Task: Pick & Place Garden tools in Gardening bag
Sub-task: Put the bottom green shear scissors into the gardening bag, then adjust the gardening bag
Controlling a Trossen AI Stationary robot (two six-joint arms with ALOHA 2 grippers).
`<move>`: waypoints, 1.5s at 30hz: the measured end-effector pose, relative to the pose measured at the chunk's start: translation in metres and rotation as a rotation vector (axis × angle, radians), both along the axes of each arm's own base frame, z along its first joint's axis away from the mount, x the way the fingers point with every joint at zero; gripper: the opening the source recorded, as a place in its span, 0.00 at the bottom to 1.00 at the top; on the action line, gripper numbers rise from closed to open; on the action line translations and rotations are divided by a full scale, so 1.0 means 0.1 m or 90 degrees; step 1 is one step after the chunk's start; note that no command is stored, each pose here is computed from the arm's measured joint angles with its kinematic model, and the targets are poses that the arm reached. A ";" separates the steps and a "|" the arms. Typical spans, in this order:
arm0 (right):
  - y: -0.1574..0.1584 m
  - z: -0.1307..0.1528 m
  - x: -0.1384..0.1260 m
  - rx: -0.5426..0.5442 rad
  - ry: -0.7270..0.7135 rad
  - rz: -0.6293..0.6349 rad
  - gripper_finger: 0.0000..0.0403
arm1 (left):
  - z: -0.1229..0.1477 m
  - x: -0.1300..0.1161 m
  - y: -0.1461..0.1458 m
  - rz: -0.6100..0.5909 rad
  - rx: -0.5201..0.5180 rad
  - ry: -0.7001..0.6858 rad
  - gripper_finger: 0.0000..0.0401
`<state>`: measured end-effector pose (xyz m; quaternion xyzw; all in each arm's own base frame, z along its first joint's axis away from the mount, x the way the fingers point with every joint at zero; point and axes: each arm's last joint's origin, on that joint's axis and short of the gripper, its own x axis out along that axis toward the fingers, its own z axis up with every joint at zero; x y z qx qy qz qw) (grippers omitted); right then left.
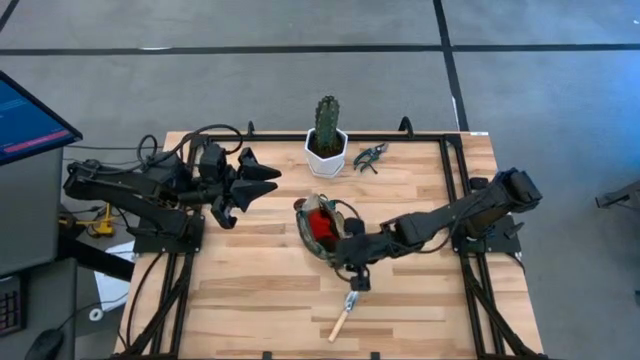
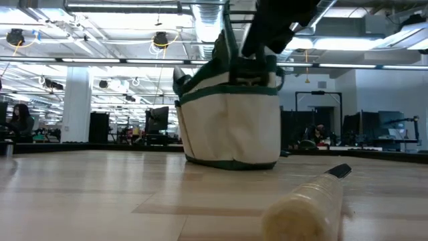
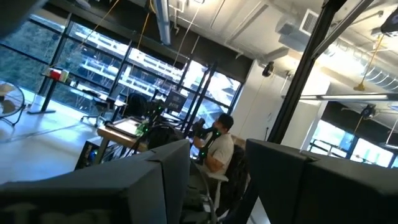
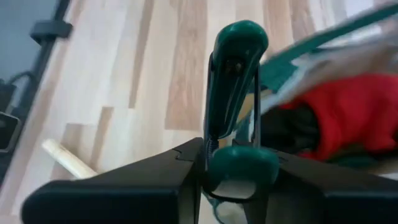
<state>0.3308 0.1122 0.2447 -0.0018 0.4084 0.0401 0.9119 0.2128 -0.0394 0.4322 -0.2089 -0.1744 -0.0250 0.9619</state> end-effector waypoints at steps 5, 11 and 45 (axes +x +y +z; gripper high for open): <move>0.03 -0.01 -0.03 -0.021 0.008 -0.018 0.14 | -0.01 0.01 0.00 0.000 0.002 0.008 0.36; -0.01 0.03 -0.09 -0.050 0.018 -0.040 0.14 | -0.02 0.01 0.00 0.002 0.002 0.009 0.36; -0.01 0.42 -0.07 -0.047 0.057 -0.042 0.67 | -0.01 0.00 0.00 0.002 0.001 0.008 0.36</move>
